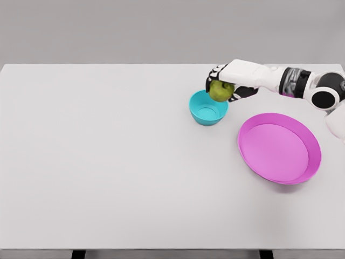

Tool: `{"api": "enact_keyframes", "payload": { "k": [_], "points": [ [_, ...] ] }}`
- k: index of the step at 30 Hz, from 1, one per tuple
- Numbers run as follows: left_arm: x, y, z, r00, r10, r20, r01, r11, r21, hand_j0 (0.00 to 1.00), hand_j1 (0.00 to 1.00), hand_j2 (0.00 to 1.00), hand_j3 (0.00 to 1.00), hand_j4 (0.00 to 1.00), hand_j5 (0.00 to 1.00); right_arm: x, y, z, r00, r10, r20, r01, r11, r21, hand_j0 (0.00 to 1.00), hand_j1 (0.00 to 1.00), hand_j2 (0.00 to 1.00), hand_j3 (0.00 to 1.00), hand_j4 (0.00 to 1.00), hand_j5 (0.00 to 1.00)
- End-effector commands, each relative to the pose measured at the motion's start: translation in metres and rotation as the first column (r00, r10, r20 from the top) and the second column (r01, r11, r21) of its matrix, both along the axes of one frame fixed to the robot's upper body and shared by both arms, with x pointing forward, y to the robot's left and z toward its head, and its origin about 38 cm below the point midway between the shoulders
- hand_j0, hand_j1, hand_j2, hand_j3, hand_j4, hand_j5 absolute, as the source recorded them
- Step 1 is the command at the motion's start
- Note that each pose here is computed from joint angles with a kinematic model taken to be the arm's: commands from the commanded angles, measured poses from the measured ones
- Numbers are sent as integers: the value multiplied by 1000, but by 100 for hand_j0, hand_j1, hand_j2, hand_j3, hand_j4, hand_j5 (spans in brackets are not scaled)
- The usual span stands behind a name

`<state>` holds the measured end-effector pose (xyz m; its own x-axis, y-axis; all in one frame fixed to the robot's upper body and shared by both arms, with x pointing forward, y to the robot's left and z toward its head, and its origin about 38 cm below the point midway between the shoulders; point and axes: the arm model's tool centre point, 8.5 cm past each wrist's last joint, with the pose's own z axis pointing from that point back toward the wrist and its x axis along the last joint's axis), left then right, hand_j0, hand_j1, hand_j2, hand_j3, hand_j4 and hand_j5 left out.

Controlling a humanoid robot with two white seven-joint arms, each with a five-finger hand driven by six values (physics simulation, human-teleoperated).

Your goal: Put the apple from the pink plate into the blue bowl with your right arm

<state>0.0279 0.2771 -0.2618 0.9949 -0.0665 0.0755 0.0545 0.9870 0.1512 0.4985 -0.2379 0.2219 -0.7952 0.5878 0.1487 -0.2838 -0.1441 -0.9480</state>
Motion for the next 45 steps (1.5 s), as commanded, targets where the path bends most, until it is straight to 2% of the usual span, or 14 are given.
{"api": "enact_keyframes", "payload": {
  "k": [1, 4, 18, 19, 21, 23, 33, 36, 38, 39, 41, 43, 44, 45],
  "points": [
    [0, 0, 0, 1000, 0, 0, 0, 1000, 0, 100, 100, 100, 100, 100, 100, 1, 8, -10, 1000, 9, -24, -9, 1000, 0, 43, 43, 43, 43, 43, 43],
    [0, 0, 0, 1000, 0, 0, 0, 1000, 0, 100, 100, 100, 100, 100, 100, 4, 9, -12, 999, 8, -35, -9, 1000, -20, 43, 43, 43, 43, 43, 43],
    [0, 0, 0, 1000, 0, 0, 0, 1000, 0, 100, 100, 100, 100, 100, 100, 5, 17, -16, 999, 16, -43, -17, 1000, -20, 44, 44, 44, 44, 44, 44],
    [0, 0, 0, 1000, 0, 0, 0, 1000, 0, 100, 100, 100, 100, 100, 100, 6, 17, -16, 999, 16, -44, -17, 1000, -19, 49, 49, 49, 49, 49, 49],
    [0, 0, 0, 1000, 0, 0, 0, 1000, 0, 100, 100, 100, 100, 100, 100, 6, 17, -15, 999, 17, -42, -17, 1000, -15, 88, 88, 88, 88, 88, 88],
    [-1, 0, 0, 1000, 0, -2, 0, 1000, 0, 100, 100, 100, 100, 100, 100, 5, 19, -14, 999, 24, -38, -24, 1000, -17, 100, 100, 100, 100, 100, 100],
    [0, 0, 0, 1000, 0, 0, 0, 1000, 0, 100, 100, 100, 100, 100, 100, 4, 19, -12, 999, 24, -32, -24, 1000, -13, 100, 100, 100, 100, 100, 100],
    [0, 0, 0, 1000, 0, 0, 0, 1000, 0, 100, 100, 100, 100, 100, 100, 4, 18, 8, 999, 38, 12, -38, 999, -9, 100, 100, 100, 100, 100, 100],
    [0, 0, 0, 1000, 0, 0, 0, 1000, 0, 100, 100, 100, 100, 100, 100, -5, -10, 46, 994, 5, 109, -9, 999, 34, 100, 100, 100, 100, 100, 100],
    [0, 0, 0, 1000, 0, 0, 0, 1000, 0, 100, 100, 100, 100, 100, 100, -14, -27, 55, 990, -11, 138, 7, 1000, 29, 100, 100, 100, 100, 100, 100],
    [0, 0, 0, 1000, 0, 0, 0, 1000, 0, 100, 100, 100, 100, 100, 100, -27, -52, 60, 986, -50, 161, 45, 998, 40, 100, 100, 100, 100, 100, 100],
    [0, 0, 0, 1000, 0, 0, 0, 1000, 0, 100, 100, 100, 100, 100, 100, -30, -73, 67, 980, -102, 171, 92, 994, 66, 100, 100, 100, 100, 100, 100],
    [0, 0, 0, 1000, 0, 0, 0, 1000, 0, 100, 100, 100, 100, 100, 100, -33, -88, 68, 983, -128, 132, 123, 991, 48, 100, 100, 100, 100, 100, 100],
    [0, 0, 0, 1000, 0, 0, 0, 1000, 0, 100, 100, 100, 100, 100, 100, -37, -96, 65, 984, -144, 107, 136, 988, 75, 100, 100, 100, 100, 100, 100]
  ]
}}
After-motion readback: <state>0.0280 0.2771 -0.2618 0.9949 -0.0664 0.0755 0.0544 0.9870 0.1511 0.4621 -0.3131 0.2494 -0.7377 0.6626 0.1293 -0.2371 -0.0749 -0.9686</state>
